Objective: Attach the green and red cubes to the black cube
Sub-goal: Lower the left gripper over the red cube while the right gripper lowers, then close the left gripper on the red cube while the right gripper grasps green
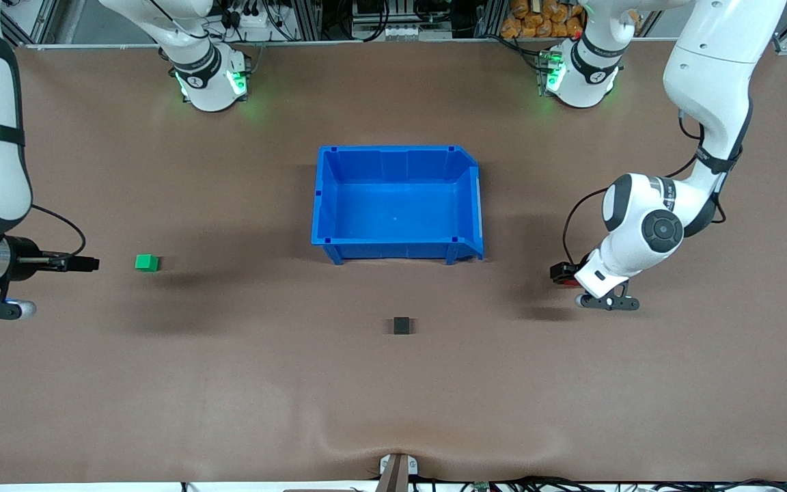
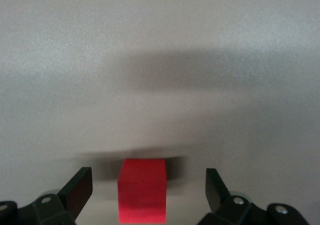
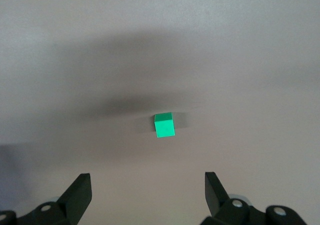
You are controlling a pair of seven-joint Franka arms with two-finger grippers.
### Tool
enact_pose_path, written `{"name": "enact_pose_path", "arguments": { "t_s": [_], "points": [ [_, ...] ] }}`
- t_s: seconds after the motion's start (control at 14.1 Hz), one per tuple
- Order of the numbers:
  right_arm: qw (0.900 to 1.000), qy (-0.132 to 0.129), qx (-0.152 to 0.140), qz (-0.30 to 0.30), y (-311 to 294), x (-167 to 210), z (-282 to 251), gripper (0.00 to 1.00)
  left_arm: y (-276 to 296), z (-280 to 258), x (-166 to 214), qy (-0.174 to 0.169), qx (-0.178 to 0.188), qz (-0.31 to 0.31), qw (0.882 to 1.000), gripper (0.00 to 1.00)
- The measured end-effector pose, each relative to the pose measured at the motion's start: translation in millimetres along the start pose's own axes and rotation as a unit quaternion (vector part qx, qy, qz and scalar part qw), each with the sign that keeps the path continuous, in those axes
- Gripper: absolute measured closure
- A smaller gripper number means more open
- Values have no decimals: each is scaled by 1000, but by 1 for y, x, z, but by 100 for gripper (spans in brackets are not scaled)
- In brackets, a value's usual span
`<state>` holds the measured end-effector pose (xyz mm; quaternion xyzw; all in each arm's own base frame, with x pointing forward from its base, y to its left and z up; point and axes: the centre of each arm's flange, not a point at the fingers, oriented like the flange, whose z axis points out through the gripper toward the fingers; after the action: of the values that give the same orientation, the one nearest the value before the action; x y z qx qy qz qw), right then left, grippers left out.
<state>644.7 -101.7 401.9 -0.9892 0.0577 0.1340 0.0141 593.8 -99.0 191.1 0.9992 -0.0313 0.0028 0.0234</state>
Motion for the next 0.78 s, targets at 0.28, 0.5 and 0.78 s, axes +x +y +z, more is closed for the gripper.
{"name": "enact_pose_path", "arguments": {
  "t_s": [0.28,0.5,0.78],
  "points": [
    [1000,-3,1,8,1,6,11,0,0,5,1,-3,0,-1,1000,0],
    [1000,2,1,14,2,9,13,0,0,6,0,-5,0,-1,1000,0],
    [999,21,2,26,15,22,49,0,-1,8,-1,-10,1,0,1000,0]
  ]
}}
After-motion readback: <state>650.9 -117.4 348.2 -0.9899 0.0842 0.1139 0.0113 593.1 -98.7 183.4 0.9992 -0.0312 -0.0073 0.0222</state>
